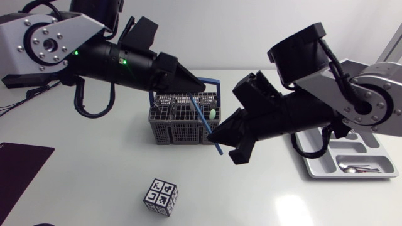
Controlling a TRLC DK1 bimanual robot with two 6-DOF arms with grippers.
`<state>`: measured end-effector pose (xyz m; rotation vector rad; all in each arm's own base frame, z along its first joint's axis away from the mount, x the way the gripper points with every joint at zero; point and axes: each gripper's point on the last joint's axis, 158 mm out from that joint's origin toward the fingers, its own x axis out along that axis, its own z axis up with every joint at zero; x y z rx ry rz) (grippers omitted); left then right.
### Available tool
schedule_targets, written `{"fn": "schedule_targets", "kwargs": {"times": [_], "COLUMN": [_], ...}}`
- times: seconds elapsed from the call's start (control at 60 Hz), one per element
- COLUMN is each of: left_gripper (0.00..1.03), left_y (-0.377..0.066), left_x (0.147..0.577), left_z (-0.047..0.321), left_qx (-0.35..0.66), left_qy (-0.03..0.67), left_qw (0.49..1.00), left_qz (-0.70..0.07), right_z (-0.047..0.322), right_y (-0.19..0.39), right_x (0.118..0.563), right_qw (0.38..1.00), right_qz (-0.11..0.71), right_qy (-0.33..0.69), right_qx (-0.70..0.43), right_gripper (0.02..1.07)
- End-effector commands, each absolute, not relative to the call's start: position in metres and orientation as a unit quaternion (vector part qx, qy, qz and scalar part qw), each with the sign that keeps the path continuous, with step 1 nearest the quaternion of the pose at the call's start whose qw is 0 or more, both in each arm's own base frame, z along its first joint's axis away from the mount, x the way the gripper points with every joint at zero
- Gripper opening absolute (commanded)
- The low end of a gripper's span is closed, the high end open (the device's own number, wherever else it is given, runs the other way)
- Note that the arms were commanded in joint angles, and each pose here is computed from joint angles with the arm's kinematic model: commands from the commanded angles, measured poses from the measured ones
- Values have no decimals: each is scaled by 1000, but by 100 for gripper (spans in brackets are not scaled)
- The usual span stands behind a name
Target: Transfer all utensils from the basket to the drawer tray.
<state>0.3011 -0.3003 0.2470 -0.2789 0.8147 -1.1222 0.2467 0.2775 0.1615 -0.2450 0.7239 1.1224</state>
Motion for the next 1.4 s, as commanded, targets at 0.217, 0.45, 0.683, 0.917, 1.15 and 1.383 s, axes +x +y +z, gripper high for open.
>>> {"fn": "schedule_targets", "kwargs": {"times": [0.217, 0.45, 0.683, 0.917, 1.15, 1.383], "left_gripper": [60, 60, 60, 60, 60, 60], "left_y": [-260, -240, -254, -261, -267, -276], "left_x": [354, 379, 371, 358, 339, 341], "left_z": [322, 280, 206, 161, 127, 101], "left_qx": [-164, -117, 8, 118, 203, 250], "left_qy": [291, 297, 329, 340, 341, 294], "left_qw": [811, 843, 848, 839, 820, 831], "left_qz": [-480, -433, -415, -408, -412, -400], "right_z": [156, 159, 135, 75, 24, -1], "right_y": [246, 166, 47, -50, -81, -87], "right_x": [241, 282, 337, 363, 364, 359], "right_qw": [787, 849, 901, 889, 858, 841], "right_qz": [499, 394, 210, 80, 38, 39], "right_qy": [344, 344, 377, 449, 511, 540], "right_qx": [-115, -79, -46, -34, -19, -10], "right_gripper": [7, 7, 7, 8, 9, 22]}}
